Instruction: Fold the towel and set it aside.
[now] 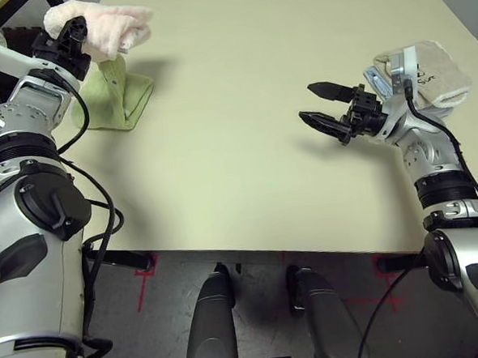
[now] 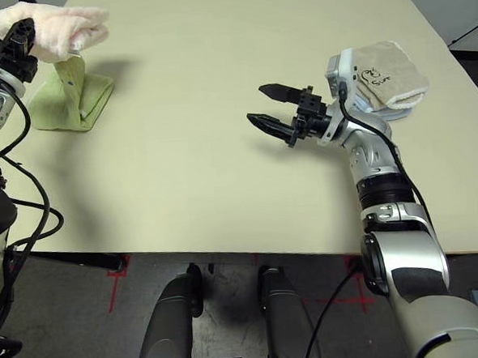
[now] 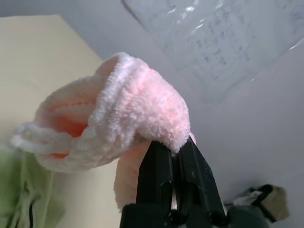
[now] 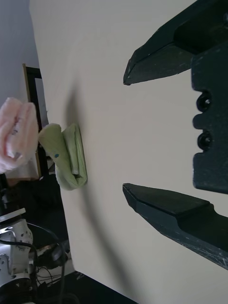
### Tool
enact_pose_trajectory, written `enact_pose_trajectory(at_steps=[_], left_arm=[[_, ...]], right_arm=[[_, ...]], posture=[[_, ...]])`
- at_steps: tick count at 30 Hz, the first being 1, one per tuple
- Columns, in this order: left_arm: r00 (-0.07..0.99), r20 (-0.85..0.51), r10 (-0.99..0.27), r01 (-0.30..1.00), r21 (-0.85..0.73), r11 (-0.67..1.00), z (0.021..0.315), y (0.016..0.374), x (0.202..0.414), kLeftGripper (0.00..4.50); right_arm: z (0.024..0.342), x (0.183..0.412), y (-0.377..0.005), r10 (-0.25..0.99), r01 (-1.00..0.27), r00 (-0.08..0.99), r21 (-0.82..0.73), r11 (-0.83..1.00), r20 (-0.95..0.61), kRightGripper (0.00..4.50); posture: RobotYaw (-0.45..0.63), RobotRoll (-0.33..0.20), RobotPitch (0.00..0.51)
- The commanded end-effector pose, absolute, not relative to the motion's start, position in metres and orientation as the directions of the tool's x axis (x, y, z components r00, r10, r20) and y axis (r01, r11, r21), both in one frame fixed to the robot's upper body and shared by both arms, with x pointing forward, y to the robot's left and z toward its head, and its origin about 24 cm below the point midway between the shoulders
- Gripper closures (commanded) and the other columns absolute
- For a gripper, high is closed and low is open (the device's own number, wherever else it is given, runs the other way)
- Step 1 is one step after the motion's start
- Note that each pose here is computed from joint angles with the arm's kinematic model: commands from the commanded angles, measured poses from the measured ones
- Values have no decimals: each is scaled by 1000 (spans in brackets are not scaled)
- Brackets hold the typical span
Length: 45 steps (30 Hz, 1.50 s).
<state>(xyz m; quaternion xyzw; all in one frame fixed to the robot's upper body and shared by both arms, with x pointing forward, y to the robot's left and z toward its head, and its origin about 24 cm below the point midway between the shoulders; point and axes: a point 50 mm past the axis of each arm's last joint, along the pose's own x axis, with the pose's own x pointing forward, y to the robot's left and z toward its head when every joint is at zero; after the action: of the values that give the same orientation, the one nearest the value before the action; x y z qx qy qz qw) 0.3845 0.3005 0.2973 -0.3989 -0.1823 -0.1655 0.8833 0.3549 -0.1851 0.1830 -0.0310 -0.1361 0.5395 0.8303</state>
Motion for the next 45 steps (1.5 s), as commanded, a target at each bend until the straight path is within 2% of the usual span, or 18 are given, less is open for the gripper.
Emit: enact_pose_trajectory(at_steps=[1,4,7,17,20,26,38,45], left_arm=[[812,533,-238,570,-637,520,312,285,384,4473],[781,542,-310,622,-635,458,314,272,385,4473],[781,535,-322,623,-632,462,313,270,386,4473],[882,445,-155,428,-619,659,292,301,385,4473],[924,374,-86,314,-607,730,280,312,384,4473],[949,316,-11,211,-605,767,268,324,382,4473],[952,301,49,194,-723,663,254,331,379,4473],[940,341,26,263,-770,582,262,332,375,4473]], right_arm=[[182,352,-187,907,-888,378,-205,412,184,0],[183,353,-186,908,-889,376,-204,410,183,0],[183,353,-186,909,-890,373,-206,407,183,0],[184,350,-189,909,-888,377,-210,410,179,0],[186,349,-189,909,-887,375,-215,408,181,0],[188,348,-189,910,-886,373,-220,407,182,0],[189,347,-189,917,-888,362,-236,395,170,0],[187,347,-185,921,-893,352,-234,384,167,0]], posture=[[30,0,206],[30,0,206],[28,0,206],[15,0,206],[15,0,206],[12,0,200],[11,0,194],[25,0,197]])
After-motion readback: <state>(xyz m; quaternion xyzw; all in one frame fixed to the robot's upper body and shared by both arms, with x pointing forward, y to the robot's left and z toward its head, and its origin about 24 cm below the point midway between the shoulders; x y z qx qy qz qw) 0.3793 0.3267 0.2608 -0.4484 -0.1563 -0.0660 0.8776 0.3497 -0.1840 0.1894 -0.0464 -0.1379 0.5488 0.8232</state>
